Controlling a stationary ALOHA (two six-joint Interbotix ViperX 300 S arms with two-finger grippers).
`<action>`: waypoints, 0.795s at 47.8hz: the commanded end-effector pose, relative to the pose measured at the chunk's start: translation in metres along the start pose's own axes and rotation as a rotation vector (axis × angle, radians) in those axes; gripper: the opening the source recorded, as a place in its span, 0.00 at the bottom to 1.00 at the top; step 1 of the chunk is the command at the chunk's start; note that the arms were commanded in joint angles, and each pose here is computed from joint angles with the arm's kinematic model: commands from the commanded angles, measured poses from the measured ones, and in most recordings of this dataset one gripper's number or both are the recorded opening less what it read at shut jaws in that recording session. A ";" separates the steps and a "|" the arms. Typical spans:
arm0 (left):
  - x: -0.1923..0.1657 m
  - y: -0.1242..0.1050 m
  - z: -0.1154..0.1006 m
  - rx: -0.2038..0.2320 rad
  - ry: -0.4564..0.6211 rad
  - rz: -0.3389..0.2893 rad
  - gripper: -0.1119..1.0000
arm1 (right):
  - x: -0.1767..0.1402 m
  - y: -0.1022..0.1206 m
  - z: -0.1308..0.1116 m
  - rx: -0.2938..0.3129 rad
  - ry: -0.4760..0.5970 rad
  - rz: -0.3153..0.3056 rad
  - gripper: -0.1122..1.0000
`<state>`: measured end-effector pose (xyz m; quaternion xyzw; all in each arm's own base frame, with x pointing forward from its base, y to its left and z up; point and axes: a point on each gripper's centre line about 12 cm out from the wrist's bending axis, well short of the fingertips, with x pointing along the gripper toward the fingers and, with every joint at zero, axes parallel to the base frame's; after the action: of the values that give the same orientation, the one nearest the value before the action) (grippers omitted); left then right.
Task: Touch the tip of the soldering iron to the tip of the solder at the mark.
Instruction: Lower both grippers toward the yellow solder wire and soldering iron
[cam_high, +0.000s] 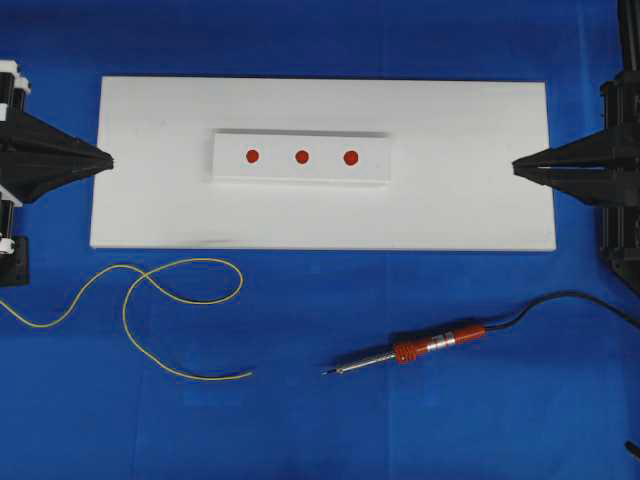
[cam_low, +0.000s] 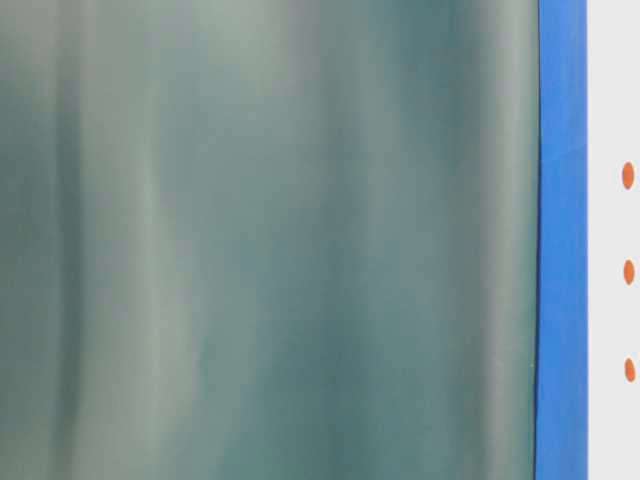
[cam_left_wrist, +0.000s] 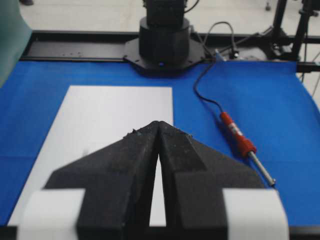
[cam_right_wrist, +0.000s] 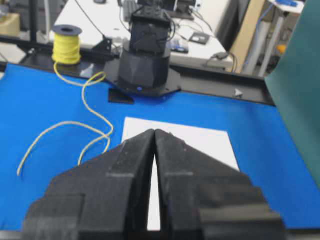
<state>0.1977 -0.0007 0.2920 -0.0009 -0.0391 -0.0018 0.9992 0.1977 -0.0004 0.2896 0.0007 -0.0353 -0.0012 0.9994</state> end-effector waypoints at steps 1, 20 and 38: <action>0.002 -0.005 0.005 -0.002 -0.009 -0.023 0.10 | 0.004 0.004 0.012 0.011 -0.029 0.021 0.10; 0.004 -0.046 -0.008 -0.011 0.044 -0.224 0.10 | 0.006 0.037 0.002 0.097 0.025 0.179 0.05; 0.015 -0.085 -0.052 -0.013 0.219 -0.373 0.55 | 0.025 0.070 -0.050 0.217 0.223 0.267 0.54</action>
<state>0.2139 -0.0787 0.2456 -0.0011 0.0633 -0.1742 0.9827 0.2201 0.0635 0.2476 0.0956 0.0641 0.1302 0.9848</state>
